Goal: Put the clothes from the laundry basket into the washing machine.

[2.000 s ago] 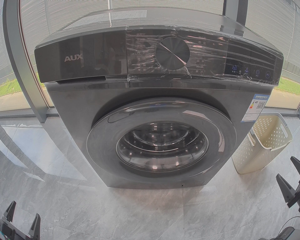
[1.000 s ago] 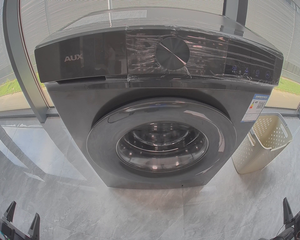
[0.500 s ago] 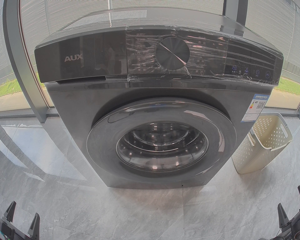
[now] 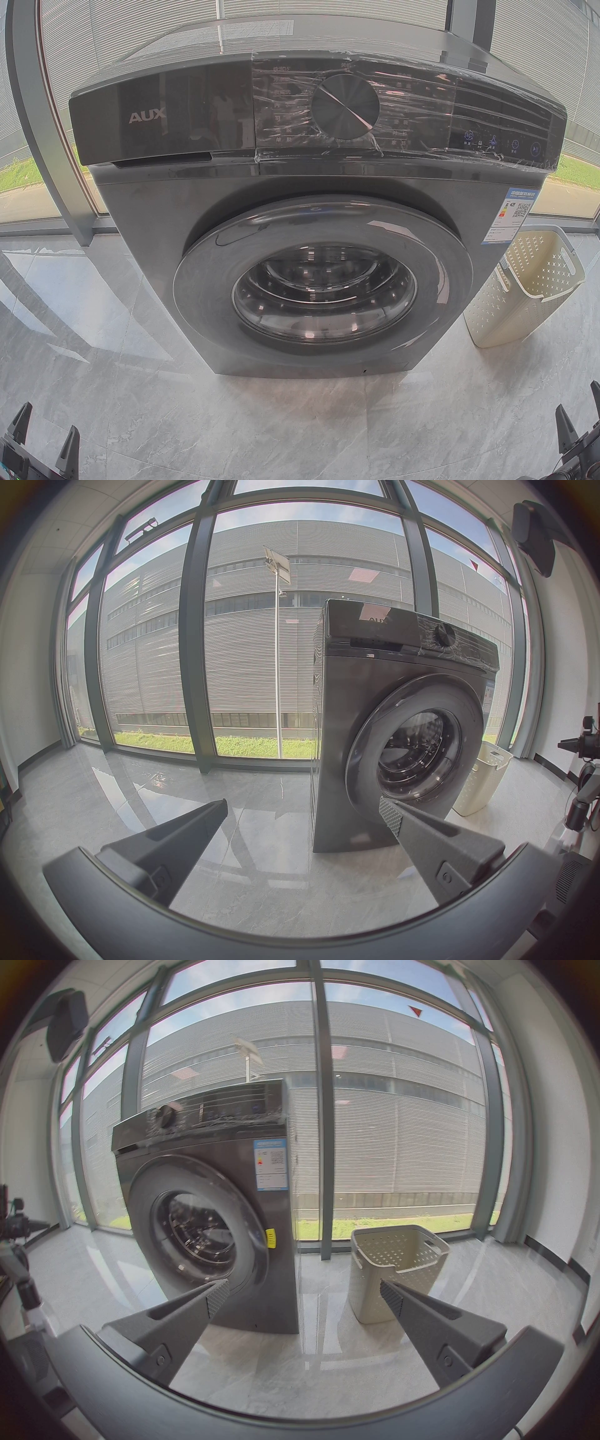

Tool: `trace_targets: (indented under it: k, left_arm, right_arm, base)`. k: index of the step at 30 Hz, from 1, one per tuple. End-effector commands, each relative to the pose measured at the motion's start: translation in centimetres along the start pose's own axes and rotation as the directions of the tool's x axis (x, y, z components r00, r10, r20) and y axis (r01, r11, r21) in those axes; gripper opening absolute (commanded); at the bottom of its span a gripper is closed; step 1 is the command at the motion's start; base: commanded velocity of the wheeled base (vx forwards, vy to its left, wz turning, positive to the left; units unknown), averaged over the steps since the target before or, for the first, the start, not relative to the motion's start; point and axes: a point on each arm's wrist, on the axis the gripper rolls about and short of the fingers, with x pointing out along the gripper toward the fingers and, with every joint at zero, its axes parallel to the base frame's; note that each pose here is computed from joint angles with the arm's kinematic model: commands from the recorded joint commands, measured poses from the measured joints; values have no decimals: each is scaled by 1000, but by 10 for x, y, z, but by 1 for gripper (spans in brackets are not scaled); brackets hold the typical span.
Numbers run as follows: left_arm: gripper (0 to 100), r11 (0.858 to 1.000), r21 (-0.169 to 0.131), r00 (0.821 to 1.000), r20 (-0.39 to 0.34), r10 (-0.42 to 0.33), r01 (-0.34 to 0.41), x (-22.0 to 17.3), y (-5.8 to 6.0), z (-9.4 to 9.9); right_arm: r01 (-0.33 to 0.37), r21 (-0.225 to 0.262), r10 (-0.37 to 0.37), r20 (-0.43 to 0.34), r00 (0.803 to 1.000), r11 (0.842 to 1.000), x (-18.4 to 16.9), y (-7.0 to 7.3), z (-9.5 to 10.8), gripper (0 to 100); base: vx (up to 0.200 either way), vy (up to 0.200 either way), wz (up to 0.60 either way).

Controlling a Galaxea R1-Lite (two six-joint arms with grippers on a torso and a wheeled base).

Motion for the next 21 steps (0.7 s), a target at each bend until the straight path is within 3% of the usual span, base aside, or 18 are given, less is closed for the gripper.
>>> trace_targets:
  k: [1, 21]
  left_arm:
    - [100, 1000, 1, 1000, -3, 0, 0, 0, 0, -4]
    - [100, 1000, 4, 1000, -3, -1, 1, 0, 0, -4]
  right_arm:
    - [-30, -16, 30, -10, 1000, 999, 0, 1, -6, 100]
    - [-30, -13, 30, -16, 999, 999, 0, 1, -6, 100]
  base:
    - [0, 0, 0]
    - [0, 0, 0]
